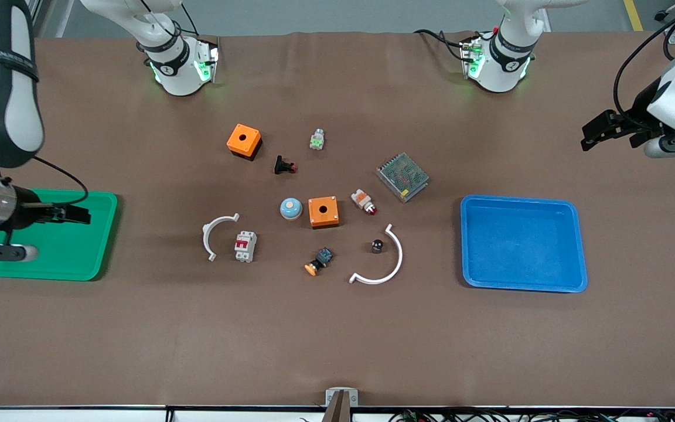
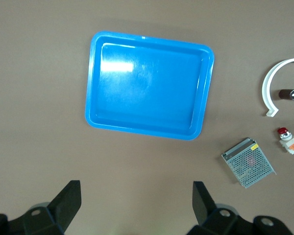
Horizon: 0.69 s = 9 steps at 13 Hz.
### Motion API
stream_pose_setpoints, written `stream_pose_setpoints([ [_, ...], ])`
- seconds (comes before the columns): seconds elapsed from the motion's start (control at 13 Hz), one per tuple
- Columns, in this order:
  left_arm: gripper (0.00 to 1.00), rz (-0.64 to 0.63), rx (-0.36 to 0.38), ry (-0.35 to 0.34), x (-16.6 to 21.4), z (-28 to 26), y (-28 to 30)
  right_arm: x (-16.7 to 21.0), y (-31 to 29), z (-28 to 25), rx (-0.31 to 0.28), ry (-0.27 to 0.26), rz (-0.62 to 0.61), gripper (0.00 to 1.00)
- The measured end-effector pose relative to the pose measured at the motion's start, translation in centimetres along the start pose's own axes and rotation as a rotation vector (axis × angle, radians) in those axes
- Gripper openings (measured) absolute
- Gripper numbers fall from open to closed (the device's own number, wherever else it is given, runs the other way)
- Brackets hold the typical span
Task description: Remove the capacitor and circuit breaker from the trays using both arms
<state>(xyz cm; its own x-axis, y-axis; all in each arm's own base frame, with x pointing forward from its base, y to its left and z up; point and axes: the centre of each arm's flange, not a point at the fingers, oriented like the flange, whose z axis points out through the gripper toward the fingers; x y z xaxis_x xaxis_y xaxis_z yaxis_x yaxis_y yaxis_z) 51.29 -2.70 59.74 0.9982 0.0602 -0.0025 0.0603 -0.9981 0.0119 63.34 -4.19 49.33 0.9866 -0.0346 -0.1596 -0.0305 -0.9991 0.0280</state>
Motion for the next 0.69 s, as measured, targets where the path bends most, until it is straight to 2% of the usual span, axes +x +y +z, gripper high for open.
stream_pose_setpoints([
  [0.31, 1.00, 0.001, -0.007, 0.063, 0.4, -4.0, 0.1, -0.5, 1.4, -1.1, 0.000, 0.016, -0.002, 1.00],
  [0.69, 1.00, -0.002, -0.013, 0.081, 2.0, -5.1, -0.1, -0.6, 1.6, -3.3, -0.003, 0.050, 0.001, 1.00],
])
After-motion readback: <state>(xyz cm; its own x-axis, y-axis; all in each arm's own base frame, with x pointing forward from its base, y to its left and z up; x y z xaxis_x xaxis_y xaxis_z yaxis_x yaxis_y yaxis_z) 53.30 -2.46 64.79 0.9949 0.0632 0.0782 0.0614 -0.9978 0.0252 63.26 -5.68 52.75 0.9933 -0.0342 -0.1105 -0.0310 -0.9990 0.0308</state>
